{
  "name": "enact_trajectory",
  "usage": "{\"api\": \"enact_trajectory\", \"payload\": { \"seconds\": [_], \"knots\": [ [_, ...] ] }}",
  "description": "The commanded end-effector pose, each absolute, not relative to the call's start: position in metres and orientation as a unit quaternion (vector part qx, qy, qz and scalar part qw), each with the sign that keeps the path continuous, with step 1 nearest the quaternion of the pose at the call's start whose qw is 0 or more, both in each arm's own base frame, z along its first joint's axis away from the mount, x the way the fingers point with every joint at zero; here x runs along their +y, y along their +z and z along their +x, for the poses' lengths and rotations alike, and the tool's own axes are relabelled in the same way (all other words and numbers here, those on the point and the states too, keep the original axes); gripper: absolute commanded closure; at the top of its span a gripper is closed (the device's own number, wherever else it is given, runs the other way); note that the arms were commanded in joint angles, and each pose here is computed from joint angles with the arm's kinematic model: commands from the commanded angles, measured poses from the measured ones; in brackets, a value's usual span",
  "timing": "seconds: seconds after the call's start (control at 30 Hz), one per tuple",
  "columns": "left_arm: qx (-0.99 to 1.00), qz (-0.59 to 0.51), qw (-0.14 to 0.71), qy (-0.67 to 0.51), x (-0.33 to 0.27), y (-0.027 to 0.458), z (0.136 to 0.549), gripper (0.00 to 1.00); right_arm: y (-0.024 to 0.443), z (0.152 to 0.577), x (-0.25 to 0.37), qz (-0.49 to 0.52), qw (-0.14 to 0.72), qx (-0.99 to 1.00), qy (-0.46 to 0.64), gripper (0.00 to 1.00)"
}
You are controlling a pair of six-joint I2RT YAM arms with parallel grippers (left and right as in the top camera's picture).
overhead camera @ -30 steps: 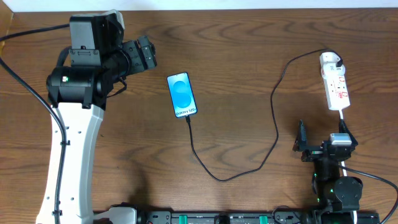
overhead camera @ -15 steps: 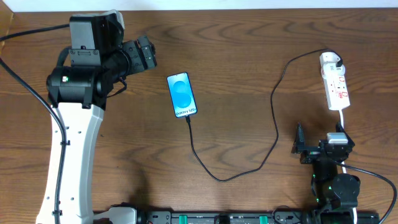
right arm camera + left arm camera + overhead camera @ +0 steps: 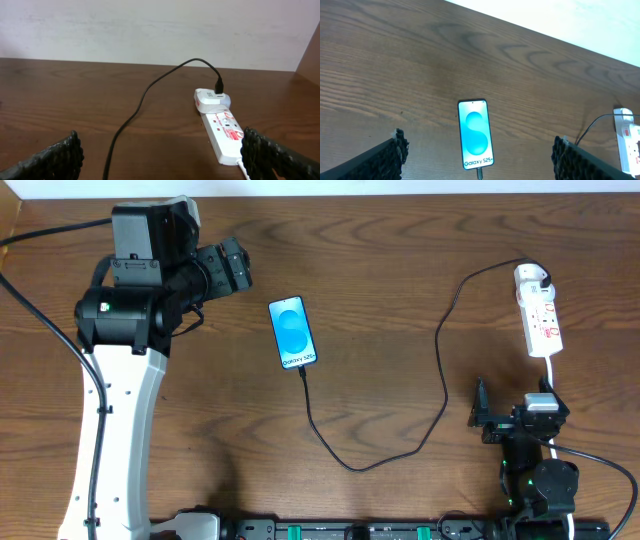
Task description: Plug charger to phone and switch on socket
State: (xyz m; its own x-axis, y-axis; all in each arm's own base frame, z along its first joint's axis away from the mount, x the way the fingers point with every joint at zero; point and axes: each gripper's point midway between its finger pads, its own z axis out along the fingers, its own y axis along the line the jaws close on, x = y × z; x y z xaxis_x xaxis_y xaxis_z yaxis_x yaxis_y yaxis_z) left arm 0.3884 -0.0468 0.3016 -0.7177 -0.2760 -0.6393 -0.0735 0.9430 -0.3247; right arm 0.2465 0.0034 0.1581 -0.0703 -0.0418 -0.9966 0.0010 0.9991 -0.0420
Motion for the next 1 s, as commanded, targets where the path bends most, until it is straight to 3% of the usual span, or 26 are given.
{"api": "enact_trajectory", "payload": {
  "seconds": [0.0,0.97],
  "knots": [
    [0.915,-0.094,0.368,-0.133,-0.0434,0.304,0.3858,0.07,0.1582,0.2462,0.0042,-0.019,0.682,0.73,-0.019,0.01],
    [0.915,-0.099,0.373,-0.119,-0.0381,0.3054,0.3854,0.07,0.1582,0.2462,0.0042,-0.019,0.682,0.73,-0.019,0.01]
  ]
}}
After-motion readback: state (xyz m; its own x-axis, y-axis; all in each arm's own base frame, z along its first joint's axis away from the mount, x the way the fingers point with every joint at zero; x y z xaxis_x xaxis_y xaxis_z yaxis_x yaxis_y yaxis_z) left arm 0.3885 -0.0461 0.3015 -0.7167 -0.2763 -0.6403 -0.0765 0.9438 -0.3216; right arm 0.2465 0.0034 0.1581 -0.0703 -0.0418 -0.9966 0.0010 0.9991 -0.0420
